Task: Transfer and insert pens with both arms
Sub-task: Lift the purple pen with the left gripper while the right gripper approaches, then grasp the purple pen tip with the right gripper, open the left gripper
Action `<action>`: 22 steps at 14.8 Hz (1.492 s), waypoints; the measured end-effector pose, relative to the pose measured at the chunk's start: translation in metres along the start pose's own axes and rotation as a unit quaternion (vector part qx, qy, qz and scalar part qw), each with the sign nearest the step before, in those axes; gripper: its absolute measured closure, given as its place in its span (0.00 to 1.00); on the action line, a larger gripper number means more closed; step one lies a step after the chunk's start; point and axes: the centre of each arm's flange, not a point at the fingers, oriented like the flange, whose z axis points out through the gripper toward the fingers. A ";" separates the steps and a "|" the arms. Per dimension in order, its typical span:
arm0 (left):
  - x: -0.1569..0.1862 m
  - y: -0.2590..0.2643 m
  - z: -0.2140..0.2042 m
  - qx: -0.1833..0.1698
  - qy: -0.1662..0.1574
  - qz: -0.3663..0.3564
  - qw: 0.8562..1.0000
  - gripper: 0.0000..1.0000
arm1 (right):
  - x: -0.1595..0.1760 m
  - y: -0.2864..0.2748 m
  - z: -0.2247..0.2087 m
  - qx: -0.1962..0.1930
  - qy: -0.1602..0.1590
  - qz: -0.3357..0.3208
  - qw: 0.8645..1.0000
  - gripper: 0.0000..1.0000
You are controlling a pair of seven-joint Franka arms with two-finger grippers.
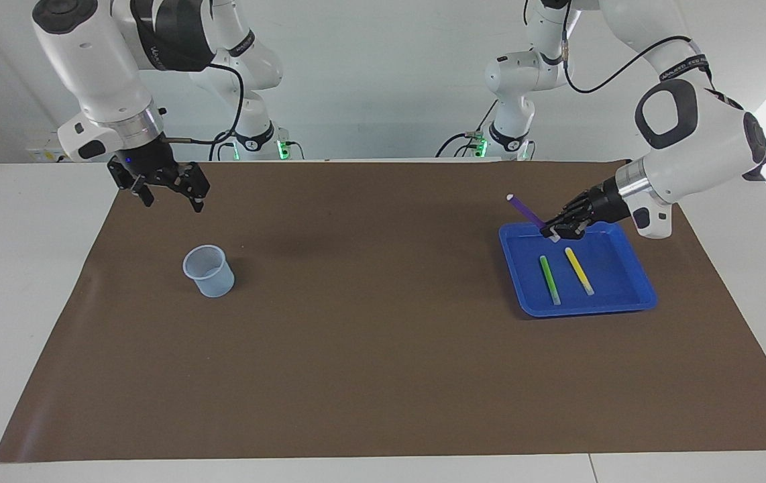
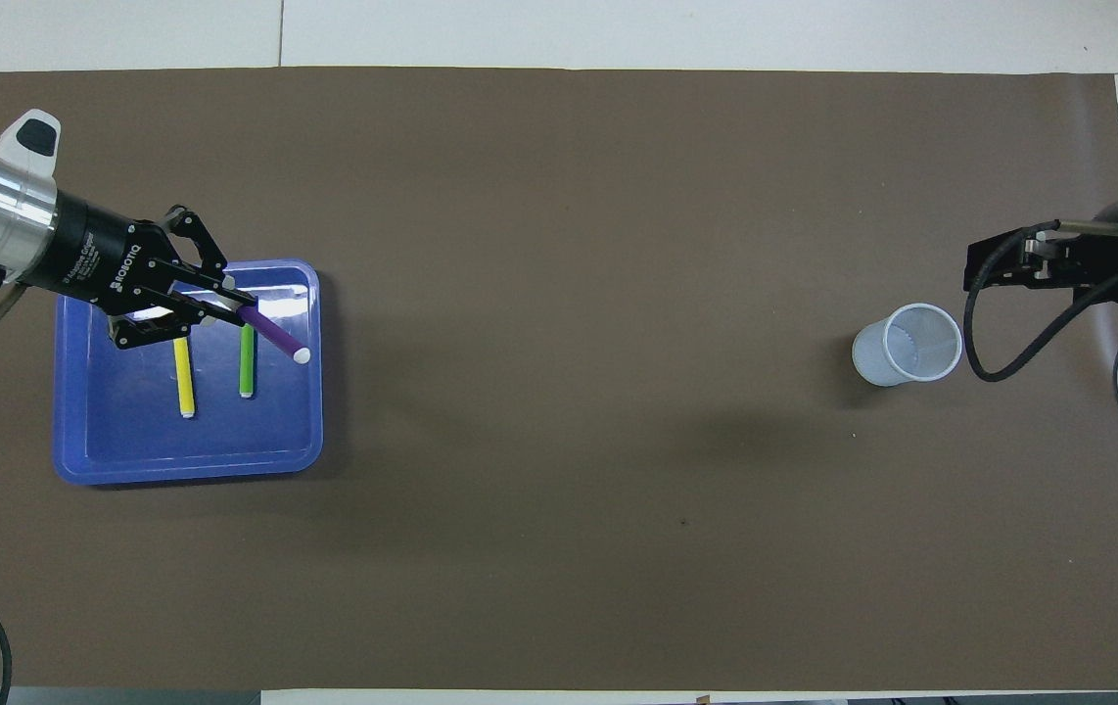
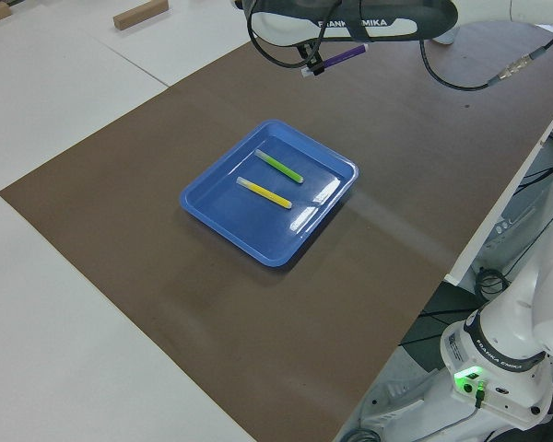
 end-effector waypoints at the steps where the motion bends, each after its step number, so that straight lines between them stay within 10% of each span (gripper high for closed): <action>1: -0.012 0.005 0.002 -0.010 -0.021 -0.029 0.999 0.83 | -0.001 -0.005 0.000 0.019 -0.004 0.002 1.000 0.00; 9: -0.110 0.006 0.081 -0.093 -0.169 -0.155 0.969 0.83 | -0.007 -0.088 -0.014 0.147 0.027 0.048 0.988 0.00; 14: -0.159 0.001 0.134 -0.143 -0.171 -0.256 0.941 0.83 | -0.025 -0.150 -0.023 0.232 -0.006 0.114 0.966 0.00; 22: -0.180 -0.002 0.154 -0.182 -0.192 -0.292 0.919 0.83 | -0.059 -0.213 -0.024 0.239 -0.035 0.120 0.963 0.00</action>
